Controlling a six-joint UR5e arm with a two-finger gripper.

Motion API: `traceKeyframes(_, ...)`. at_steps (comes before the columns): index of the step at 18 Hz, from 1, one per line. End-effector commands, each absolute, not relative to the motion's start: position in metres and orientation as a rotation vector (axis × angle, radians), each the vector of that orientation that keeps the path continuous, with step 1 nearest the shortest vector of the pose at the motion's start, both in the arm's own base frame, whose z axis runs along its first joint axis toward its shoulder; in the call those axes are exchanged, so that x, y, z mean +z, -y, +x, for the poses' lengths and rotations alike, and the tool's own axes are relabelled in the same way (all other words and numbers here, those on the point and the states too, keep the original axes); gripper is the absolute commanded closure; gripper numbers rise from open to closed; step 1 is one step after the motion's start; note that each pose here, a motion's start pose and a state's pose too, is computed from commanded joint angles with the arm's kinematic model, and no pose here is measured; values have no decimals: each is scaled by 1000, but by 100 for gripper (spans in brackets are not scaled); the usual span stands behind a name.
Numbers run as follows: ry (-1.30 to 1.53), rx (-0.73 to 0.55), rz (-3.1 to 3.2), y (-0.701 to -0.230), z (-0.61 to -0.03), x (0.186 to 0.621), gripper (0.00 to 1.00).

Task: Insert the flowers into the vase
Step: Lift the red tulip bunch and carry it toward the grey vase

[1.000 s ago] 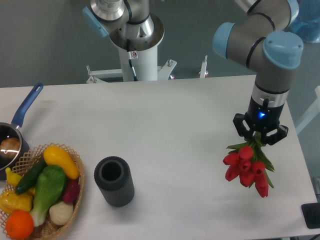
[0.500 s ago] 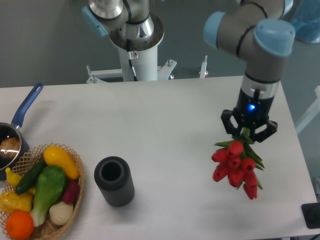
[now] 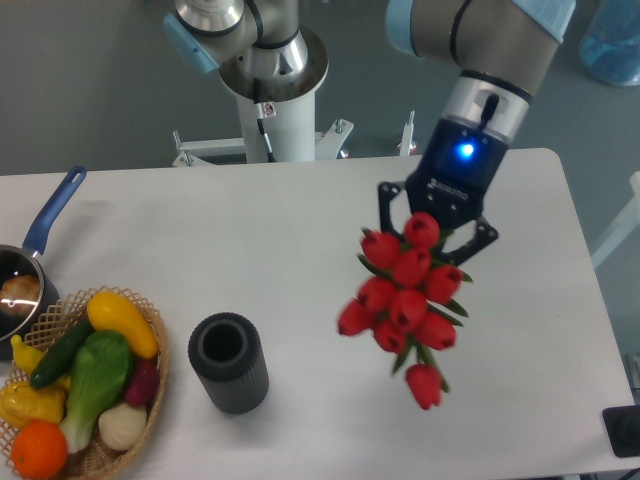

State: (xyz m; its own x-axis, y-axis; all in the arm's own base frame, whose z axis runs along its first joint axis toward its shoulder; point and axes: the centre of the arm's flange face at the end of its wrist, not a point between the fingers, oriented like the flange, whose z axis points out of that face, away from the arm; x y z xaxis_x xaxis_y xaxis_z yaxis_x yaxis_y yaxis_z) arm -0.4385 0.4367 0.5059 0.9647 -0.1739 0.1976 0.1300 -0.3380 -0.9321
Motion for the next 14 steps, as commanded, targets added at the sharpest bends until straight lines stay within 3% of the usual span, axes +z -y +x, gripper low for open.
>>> traceKeyframes(11, -142, -514, -1605, -441, -407, 512, 100)
traceKeyframes(14, -229, -524, -1577, -467, -394, 495, 100)
